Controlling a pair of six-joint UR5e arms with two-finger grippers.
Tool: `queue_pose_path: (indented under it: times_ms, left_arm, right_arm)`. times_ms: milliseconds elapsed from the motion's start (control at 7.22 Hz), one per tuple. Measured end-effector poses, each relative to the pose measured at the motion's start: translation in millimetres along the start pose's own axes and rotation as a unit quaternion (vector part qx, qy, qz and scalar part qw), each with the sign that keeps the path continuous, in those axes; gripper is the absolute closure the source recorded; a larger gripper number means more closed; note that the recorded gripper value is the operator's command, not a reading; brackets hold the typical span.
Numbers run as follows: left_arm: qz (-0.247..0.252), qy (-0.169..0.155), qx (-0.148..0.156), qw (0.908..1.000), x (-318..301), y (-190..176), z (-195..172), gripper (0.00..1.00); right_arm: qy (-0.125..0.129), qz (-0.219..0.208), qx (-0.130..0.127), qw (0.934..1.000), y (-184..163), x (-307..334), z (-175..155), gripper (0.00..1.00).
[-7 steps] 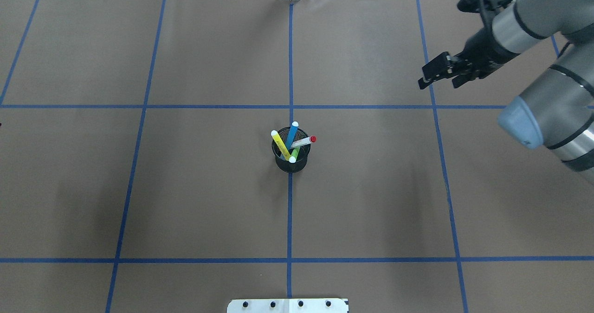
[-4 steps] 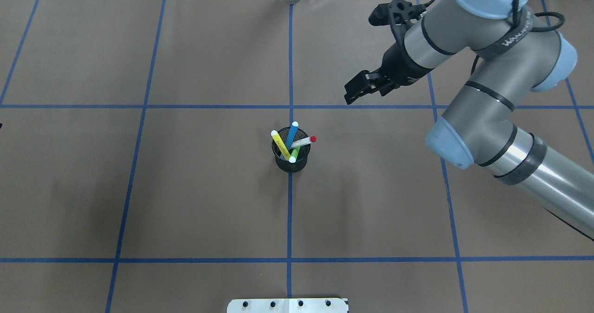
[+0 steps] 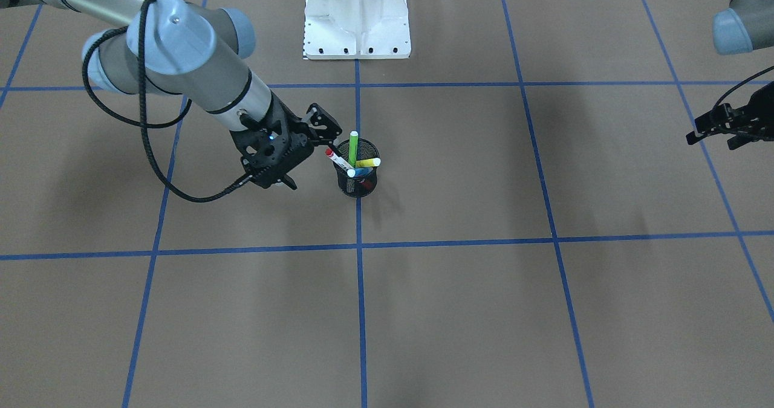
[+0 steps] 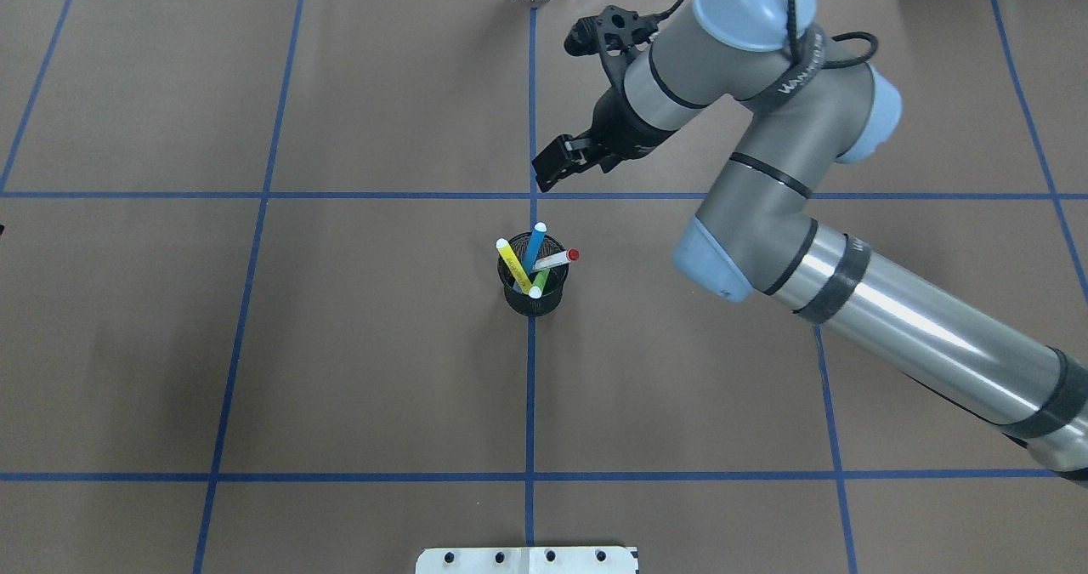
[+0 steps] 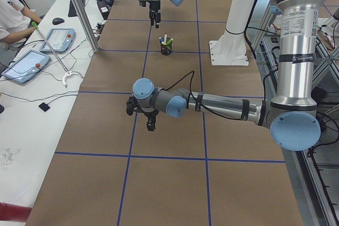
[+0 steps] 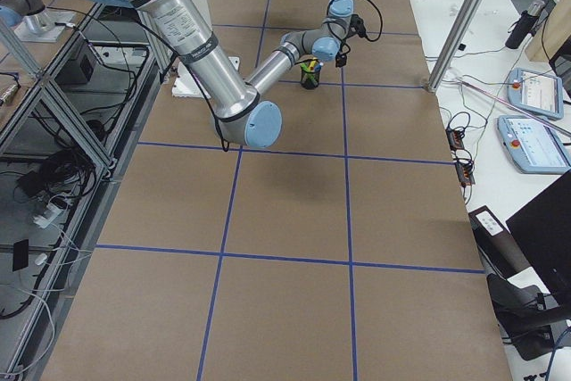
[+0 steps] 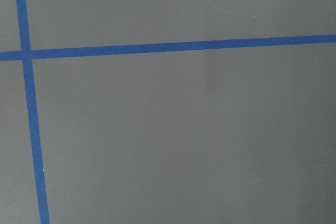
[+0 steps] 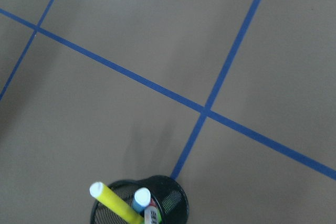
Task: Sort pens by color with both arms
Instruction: 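Move the right gripper over the pen cup toward the blue marker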
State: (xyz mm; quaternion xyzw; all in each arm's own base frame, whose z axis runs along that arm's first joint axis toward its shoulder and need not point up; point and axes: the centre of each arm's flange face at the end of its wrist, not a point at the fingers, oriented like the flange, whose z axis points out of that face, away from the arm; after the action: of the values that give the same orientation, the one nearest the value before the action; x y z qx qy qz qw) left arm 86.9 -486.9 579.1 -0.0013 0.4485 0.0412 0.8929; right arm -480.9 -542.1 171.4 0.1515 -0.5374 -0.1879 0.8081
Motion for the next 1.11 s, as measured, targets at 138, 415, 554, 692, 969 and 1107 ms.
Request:
queue_pose_path:
  times_ms: [138,415,554,692,969,1107]
  left_arm:
    - [-0.002,0.000,-0.001,1.0000,-1.5,-0.1,1.1,0.01]
    - [-0.003,-0.001,-0.002,1.0000,-2.9,-0.6,2.2,0.01]
    - [-0.003,-0.001,-0.003,1.0000,-3.1,-0.6,2.7,0.01]
    - [-0.003,0.000,-0.003,1.0000,-3.0,-0.6,2.8,0.01]
    - [-0.003,0.000,-0.003,1.0000,-3.2,-0.7,2.6,0.01]
    - [-0.004,0.000,-0.003,1.0000,-3.4,-0.7,2.6,0.01]
  right_arm:
    - [-0.001,-0.005,-0.007,1.0000,-7.7,-8.0,13.3,0.35]
    - [0.000,-0.017,-0.023,0.9996,-6.0,-15.6,36.1,0.57]
    - [-0.002,-0.021,-0.029,0.9994,-0.9,-17.5,42.6,0.60]
    - [-0.003,-0.023,-0.033,0.9992,4.9,-15.6,45.4,0.60]
    - [-0.006,-0.023,-0.041,0.9989,19.9,-7.0,46.4,0.60]
    - [-0.007,-0.023,-0.044,0.9987,24.5,-7.0,48.3,0.60]
